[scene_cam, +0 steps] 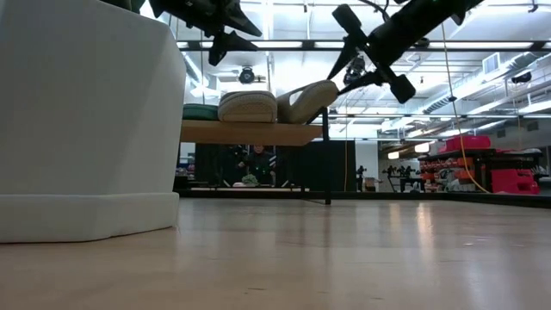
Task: Pick and place slides into the shelf
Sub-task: Put the gray slipper on the shelf
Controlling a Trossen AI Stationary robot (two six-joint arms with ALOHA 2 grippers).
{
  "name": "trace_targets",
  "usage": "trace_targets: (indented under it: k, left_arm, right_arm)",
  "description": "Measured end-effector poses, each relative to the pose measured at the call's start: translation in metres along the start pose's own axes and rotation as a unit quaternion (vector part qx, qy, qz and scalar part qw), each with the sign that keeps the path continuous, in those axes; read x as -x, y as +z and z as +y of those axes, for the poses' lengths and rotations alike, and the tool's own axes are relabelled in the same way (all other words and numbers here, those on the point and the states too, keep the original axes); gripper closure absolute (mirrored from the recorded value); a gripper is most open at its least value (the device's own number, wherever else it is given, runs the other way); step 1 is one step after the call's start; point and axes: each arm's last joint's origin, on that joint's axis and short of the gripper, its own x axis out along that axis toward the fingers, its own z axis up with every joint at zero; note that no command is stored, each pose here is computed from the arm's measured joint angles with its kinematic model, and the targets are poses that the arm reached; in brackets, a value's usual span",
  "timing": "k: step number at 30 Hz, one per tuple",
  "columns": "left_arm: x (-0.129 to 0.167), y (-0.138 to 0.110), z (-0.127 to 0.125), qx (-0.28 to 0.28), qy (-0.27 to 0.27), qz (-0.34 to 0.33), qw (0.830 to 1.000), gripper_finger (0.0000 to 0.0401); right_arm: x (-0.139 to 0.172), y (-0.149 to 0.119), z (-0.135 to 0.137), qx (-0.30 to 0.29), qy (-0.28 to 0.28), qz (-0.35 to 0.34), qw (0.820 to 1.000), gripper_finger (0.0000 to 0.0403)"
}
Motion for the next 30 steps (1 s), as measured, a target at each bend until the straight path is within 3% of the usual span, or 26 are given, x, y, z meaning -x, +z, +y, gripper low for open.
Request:
trace_targets:
  k: [6,15,22,30]
  left_arm:
    - [0.0,0.0,0.0,-0.008,0.0,-0.001,1.0,0.0239]
    - [0.0,0.0,0.0,-0.009,0.0,-0.001,1.0,0.0239]
    - [0.0,0.0,0.0,-0.009,0.0,-0.001,1.0,0.0239]
    - [0.0,0.0,0.0,-0.01,0.0,-0.001,1.0,0.0239]
  right_arm:
    - [-0.006,-0.012,-0.002,-0.014,-0.001,0.003,1.0,0.0285]
    - [-0.013,-0.023,-0.005,-0.022,-0.007,0.001,1.0,0.0292]
    - [-0.01,-0.022,0.0,-0.003,0.012,0.004,1.0,0.0386]
    - [-0.008,-0.025,0.002,-0.005,0.022,0.009,1.0,0.0391]
